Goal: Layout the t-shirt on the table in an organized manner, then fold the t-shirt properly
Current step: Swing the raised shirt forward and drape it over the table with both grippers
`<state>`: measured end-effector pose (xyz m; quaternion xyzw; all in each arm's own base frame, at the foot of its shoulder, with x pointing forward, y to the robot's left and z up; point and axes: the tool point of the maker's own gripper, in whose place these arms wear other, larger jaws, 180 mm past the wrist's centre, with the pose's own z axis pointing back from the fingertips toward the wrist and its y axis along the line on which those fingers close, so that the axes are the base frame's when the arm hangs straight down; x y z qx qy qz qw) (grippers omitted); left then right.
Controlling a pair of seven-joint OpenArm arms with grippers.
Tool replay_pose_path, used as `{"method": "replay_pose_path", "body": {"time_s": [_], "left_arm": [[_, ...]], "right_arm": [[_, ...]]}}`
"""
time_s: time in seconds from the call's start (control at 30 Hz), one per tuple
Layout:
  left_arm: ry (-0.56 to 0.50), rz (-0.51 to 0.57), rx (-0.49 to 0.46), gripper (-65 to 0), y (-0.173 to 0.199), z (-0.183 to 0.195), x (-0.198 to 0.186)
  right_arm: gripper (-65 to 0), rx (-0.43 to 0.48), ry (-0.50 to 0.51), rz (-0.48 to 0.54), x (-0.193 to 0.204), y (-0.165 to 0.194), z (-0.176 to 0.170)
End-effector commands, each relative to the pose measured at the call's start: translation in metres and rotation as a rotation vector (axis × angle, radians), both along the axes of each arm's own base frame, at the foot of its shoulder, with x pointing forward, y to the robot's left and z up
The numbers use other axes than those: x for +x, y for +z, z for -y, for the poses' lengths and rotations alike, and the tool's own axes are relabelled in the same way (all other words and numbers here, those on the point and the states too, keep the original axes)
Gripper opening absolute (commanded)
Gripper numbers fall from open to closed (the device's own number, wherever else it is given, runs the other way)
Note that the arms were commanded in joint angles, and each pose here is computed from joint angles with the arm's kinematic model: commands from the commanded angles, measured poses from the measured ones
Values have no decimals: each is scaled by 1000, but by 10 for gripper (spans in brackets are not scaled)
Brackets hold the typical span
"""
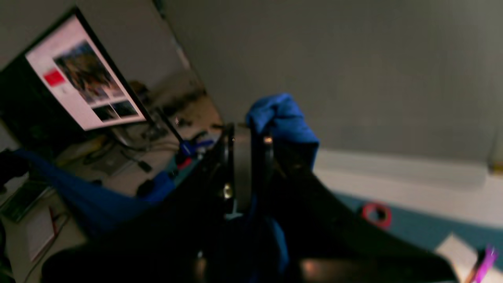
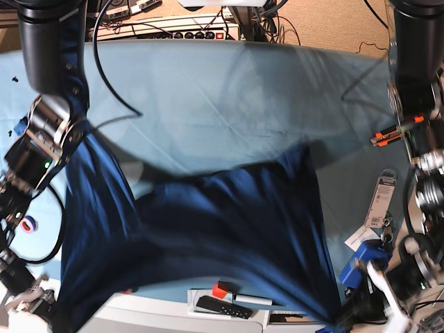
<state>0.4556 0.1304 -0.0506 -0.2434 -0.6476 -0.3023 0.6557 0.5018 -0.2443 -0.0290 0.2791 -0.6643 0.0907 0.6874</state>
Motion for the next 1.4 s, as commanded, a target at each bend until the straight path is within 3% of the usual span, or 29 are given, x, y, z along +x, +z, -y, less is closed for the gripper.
{"method": "replay_pose_path", "body": {"time_s": [0.0,0.13,0.37,0.57,0.6,0.7,0.73,0.9,1.03,1.2,1.27,1.37], "left_arm": [[-36,98,-44,-650,35,1,-8],[-65,160,-97,-650,54,0,-24],[-1,309,-76,-650,91,-23,-49],[28,169,-91,-650,51,-31,-24],[26,142,-104,-650,44,-31,-19],[21,117,-140,-650,37,-30,-11],[29,116,-136,-650,36,-31,-8],[82,143,-160,-650,49,-43,13],[79,123,-207,-650,62,-43,34],[43,101,-252,-650,70,-37,40],[48,103,-249,-650,70,-37,40],[71,115,-243,-650,70,-40,44]], "right_arm": [[-650,-5,14,98,-9,35,-1],[-650,-80,30,121,-30,31,-11],[-650,-213,-9,137,-64,0,-22],[-650,-328,-242,112,-40,-7,20],[-650,-311,-246,87,-35,-10,23],[-650,-211,-100,107,-42,-5,-1],[-650,-203,-94,114,-42,-3,-2],[-650,-254,-259,129,-19,9,31],[-650,-171,-233,107,1,22,35],[-650,-88,-73,121,-9,40,8],[-650,-95,-78,126,-10,41,8],[-650,-129,-161,134,-3,39,22]]}}
